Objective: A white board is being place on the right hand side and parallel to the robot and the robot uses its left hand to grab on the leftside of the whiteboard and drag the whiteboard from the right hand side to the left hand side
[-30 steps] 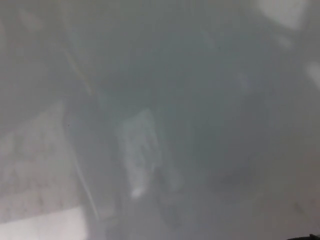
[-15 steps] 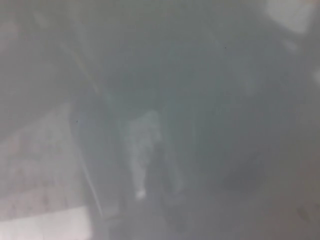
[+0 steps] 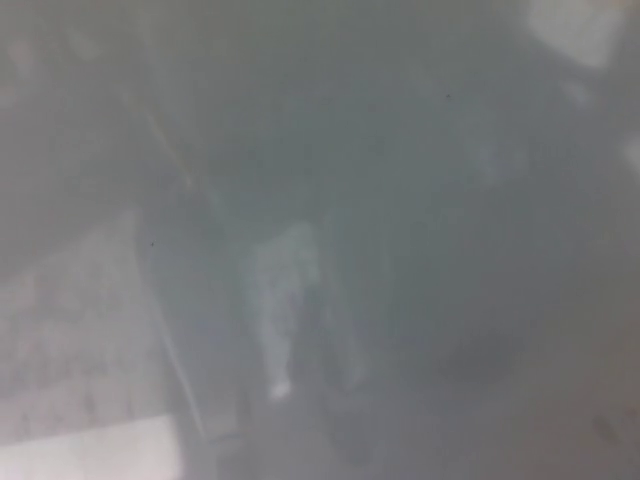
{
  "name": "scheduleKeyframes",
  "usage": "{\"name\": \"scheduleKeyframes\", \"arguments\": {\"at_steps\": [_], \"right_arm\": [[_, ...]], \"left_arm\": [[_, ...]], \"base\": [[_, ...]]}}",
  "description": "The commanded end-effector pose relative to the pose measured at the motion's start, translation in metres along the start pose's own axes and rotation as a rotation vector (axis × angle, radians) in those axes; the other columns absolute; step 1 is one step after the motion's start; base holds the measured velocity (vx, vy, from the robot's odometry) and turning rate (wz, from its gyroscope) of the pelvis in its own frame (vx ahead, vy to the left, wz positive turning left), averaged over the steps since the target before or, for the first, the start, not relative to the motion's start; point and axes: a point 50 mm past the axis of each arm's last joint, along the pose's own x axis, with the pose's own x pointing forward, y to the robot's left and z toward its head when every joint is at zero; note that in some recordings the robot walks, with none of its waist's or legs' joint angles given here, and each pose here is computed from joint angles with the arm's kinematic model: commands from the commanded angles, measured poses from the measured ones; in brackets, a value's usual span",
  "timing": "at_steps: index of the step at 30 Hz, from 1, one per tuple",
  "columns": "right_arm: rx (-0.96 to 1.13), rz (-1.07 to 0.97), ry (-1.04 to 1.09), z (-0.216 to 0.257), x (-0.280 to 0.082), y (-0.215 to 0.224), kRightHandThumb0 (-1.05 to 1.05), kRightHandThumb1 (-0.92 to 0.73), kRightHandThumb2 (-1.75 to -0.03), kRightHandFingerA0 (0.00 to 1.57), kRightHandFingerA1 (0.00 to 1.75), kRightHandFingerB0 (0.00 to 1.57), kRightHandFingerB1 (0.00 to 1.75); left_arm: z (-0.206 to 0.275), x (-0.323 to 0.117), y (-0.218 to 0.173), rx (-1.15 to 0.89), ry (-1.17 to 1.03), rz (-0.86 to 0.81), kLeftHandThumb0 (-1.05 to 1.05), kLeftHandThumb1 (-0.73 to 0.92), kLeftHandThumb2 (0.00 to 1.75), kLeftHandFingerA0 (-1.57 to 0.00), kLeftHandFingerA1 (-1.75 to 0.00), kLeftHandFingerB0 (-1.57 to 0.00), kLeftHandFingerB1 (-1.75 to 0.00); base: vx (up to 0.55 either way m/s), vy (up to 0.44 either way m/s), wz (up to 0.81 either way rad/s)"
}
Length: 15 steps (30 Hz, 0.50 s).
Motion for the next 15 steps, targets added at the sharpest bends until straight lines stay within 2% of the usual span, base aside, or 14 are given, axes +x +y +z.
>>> {"name": "scheduleKeyframes", "arguments": {"at_steps": [1, 4, 5, 6, 12, 15], "right_arm": [[-0.015, -0.002, 0.0, -0.005, -0.006, -0.003, -0.69, -0.83, -0.72, 0.59, 1.25, 0.39, 0.83], [-0.023, -0.003, 0.004, -0.006, -0.007, -0.003, -0.69, -0.82, -0.7, 0.6, 1.22, 0.4, 0.81], [-0.035, -0.001, 0.012, -0.008, -0.009, -0.001, -0.7, -0.82, -0.71, 0.62, 1.22, 0.39, 0.82], [-0.028, 0.0, 0.012, -0.009, -0.009, 0.0, -0.7, -0.81, -0.71, 0.64, 1.23, 0.4, 0.83], [-0.007, 0.009, 0.014, -0.01, -0.01, 0.002, -0.72, -0.79, -0.74, 0.63, 1.29, 0.4, 0.88], [-0.003, 0.012, 0.013, -0.01, -0.01, 0.002, -0.73, -0.79, -0.73, 0.6, 1.3, 0.4, 0.9]], "left_arm": [[-0.012, 0.006, -0.02, 0.115, 0.034, -0.051, -0.33, 0.56, 1.07, 0.0, -0.48, 0.0, -0.47], [-0.021, 0.006, -0.03, 0.113, 0.049, -0.072, -0.3, 0.57, 1.05, -0.01, -0.49, 0.0, -0.44], [-0.036, 0.006, -0.047, 0.119, 0.084, -0.122, -0.54, 0.74, 0.65, -0.08, -0.23, -0.16, -0.28], [-0.04, 0.008, -0.054, 0.165, 0.117, -0.15, -0.31, 0.57, 1.06, 0.0, -0.48, 0.0, -0.46], [-0.054, 0.016, -0.068, 0.156, 0.179, -0.133, -0.33, 0.51, 1.03, 0.0, -0.47, 0.0, -0.46], [-0.059, 0.023, -0.076, 0.243, 0.188, -0.114, -0.34, 0.5, 1.03, 0.0, -0.47, 0.0, -0.48]], "base": [[0.0, 0.0, 0.0], [0.0, 0.0, 0.0], [0.0, 0.0, 0.0], [0.0, 0.0, 0.0], [0.0, 0.0, 0.0], [0.0, 0.0, 0.0]]}}
